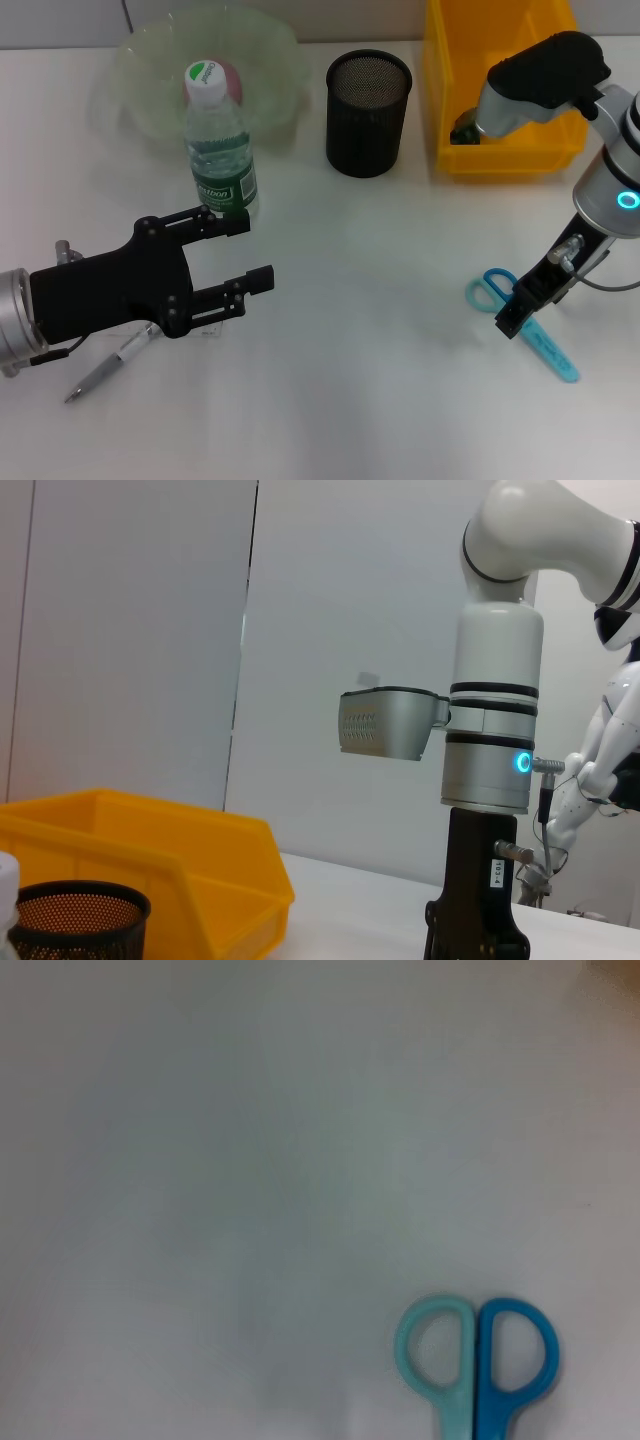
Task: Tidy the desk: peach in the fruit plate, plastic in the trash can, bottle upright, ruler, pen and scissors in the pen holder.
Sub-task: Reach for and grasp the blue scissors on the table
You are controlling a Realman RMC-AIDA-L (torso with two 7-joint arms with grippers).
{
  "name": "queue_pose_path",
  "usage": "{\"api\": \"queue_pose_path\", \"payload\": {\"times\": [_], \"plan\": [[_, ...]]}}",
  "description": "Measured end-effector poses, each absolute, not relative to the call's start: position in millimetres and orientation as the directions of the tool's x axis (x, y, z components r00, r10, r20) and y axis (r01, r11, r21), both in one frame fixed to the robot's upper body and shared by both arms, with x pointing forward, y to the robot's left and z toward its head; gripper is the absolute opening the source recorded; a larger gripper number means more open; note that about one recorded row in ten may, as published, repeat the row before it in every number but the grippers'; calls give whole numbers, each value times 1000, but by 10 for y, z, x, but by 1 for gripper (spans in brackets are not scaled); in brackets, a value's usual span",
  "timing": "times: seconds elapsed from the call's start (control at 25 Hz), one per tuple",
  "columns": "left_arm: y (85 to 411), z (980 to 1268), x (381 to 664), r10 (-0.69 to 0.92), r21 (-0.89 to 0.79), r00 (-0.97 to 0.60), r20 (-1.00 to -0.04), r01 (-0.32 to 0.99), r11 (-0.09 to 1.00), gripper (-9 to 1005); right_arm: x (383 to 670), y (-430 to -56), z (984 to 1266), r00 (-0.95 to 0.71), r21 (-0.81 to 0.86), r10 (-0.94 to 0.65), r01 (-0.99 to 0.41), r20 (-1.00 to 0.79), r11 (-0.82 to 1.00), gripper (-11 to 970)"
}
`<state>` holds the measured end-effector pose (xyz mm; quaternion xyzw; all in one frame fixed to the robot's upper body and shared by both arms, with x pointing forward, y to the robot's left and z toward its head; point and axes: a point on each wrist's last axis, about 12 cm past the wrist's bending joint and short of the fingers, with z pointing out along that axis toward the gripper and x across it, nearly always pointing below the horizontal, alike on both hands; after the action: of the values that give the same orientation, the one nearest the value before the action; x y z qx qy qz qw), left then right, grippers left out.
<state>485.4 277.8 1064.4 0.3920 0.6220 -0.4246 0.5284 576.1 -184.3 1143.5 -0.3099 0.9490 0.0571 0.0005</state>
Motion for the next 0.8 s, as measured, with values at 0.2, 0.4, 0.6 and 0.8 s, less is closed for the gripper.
{"api": "queue_pose_path", "payload": {"times": [0.2,0.4,0.6,0.8], "plan": [[2777,10644,4854,39,-114,-134,-990,936,332,684,5763,-1842,11414,-809,106,-586,-586,-37,803,745],[2772,10642,4853,39,-114,-135,-990,937,331,684,5759,-1841,11389,-810,104,-585,-585,-30,804,745],[2772,10641,4854,39,-114,-134,-990,936,333,684,5759,-1842,11379,-811,105,-584,-583,-28,805,744],[2770,10641,4853,39,-113,-134,-990,937,332,684,5763,-1841,11379,-812,104,-583,-583,-31,806,744]]}}
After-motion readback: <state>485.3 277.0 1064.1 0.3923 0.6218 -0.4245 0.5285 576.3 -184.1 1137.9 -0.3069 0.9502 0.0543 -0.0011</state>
